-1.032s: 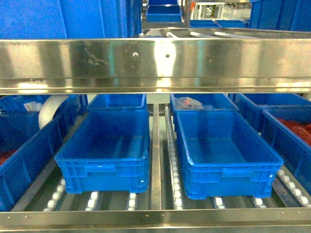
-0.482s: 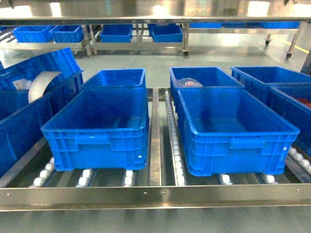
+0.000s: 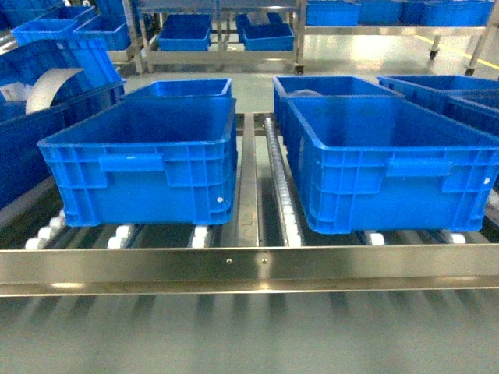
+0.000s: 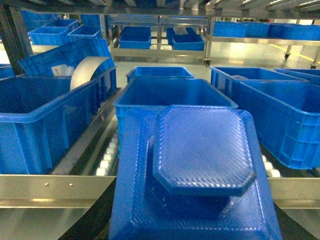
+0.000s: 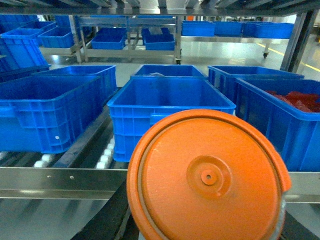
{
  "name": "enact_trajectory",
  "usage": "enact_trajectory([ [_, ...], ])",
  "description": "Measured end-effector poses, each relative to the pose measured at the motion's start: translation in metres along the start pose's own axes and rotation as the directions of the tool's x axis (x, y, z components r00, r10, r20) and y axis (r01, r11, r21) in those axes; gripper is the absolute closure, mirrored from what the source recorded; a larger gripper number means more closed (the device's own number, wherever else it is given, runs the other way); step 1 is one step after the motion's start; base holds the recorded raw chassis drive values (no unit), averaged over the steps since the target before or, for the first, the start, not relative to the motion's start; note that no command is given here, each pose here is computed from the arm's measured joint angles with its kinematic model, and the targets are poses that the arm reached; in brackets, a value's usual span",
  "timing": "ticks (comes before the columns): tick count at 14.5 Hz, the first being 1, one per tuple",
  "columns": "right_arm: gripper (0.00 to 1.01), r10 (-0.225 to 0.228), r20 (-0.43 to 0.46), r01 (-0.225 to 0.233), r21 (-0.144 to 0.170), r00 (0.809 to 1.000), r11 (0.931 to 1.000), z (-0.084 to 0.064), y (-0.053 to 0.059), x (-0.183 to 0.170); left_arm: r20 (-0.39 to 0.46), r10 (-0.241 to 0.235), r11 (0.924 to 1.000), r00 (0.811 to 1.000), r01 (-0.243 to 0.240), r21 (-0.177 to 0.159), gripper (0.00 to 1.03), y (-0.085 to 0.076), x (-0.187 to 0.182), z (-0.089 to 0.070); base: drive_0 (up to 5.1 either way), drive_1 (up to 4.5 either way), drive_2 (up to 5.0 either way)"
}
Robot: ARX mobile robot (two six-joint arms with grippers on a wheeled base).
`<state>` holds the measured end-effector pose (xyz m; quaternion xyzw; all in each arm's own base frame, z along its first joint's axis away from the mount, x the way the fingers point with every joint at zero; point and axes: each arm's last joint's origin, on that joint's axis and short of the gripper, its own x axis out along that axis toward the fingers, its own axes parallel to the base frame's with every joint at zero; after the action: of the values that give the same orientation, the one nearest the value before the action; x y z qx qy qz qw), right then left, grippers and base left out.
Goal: Sort blue parts and orange caps into right shelf containers
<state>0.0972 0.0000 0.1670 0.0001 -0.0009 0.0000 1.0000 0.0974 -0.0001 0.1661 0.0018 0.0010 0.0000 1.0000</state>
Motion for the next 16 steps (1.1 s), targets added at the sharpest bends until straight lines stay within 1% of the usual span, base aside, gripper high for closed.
enact_trajectory([
  [13, 0.57, 0.000, 0.000, 0.000, -0.001, 1.000, 1.0000, 0.0000, 0.0000, 0.0000, 0.000, -0.001, 1.0000, 1.000, 0.001, 0.000, 0.60, 0.0000, 0.0000, 0.0000, 0.0, 0.00, 0.0],
  [16, 0.57, 0.000, 0.000, 0.000, -0.001, 1.000, 1.0000, 0.0000, 0.0000, 0.0000, 0.000, -0.001, 1.0000, 1.000, 0.001, 0.000, 0.60, 0.0000, 0.0000, 0.0000, 0.0, 4.20, -4.2],
])
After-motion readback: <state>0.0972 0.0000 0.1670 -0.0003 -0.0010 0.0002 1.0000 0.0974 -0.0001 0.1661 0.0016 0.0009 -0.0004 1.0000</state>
